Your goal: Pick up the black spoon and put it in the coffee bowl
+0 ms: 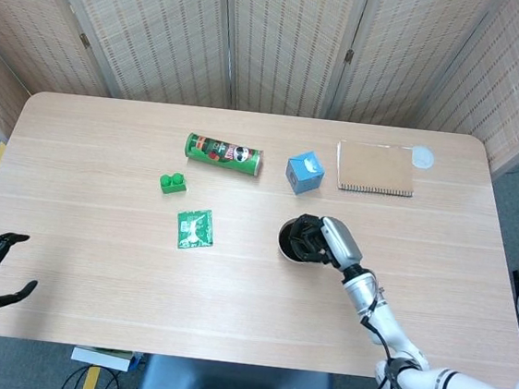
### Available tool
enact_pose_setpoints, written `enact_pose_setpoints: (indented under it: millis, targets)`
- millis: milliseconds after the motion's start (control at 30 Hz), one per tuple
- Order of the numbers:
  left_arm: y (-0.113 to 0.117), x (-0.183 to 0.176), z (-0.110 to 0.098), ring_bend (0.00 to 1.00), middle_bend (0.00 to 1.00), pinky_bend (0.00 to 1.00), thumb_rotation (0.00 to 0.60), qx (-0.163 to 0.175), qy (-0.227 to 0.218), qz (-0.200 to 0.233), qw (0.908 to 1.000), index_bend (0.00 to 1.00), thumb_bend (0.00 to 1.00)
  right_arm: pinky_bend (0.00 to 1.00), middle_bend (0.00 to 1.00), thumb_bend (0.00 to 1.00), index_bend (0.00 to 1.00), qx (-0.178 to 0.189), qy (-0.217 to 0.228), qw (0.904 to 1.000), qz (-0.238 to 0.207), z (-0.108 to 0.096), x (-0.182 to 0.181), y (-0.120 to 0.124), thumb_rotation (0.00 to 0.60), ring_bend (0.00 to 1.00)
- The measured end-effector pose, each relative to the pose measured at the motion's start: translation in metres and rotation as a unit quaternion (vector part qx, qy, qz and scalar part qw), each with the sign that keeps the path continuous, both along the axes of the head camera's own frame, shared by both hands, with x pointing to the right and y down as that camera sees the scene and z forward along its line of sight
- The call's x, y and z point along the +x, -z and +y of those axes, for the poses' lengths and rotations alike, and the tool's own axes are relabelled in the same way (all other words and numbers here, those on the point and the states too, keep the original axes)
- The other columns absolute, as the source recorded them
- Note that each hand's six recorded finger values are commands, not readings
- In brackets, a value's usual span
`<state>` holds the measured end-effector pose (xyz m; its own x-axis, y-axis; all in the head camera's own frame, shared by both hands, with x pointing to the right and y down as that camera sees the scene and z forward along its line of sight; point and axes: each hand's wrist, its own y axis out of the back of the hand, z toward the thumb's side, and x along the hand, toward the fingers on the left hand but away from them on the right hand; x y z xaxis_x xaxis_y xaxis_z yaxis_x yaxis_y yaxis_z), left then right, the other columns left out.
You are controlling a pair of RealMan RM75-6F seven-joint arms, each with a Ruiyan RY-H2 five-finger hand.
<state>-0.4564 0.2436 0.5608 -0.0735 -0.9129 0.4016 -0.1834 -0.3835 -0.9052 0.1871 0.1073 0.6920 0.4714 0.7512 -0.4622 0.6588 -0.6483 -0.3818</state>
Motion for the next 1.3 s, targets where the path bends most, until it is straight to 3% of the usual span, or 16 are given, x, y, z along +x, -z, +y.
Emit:
enact_pose_setpoints:
  millis: [467,900,1300]
  targets:
    - [0.002,-0.007,0.003,0.25,0.29,0.27,0.600,-0.005,0.008,-0.010,0.9999,0.28,0.23,1.00,0.88,0.39,0.63,-0.092,-0.066,0.9895,-0.090,-0.006,-0.028,-0.042,0.600,1.00]
    - [0.002,-0.010,0.005,0.25,0.29,0.27,0.600,-0.010,0.011,-0.017,0.9997,0.28,0.23,1.00,0.88,0.39,0.63,-0.110,-0.100,0.9835,-0.102,-0.009,-0.026,-0.075,0.600,1.00]
    - [0.000,-0.008,0.006,0.25,0.29,0.27,0.600,-0.012,0.012,-0.015,0.9997,0.27,0.23,1.00,0.88,0.40,0.63,-0.111,-0.093,0.9845,-0.100,0.000,-0.008,-0.078,0.600,1.00]
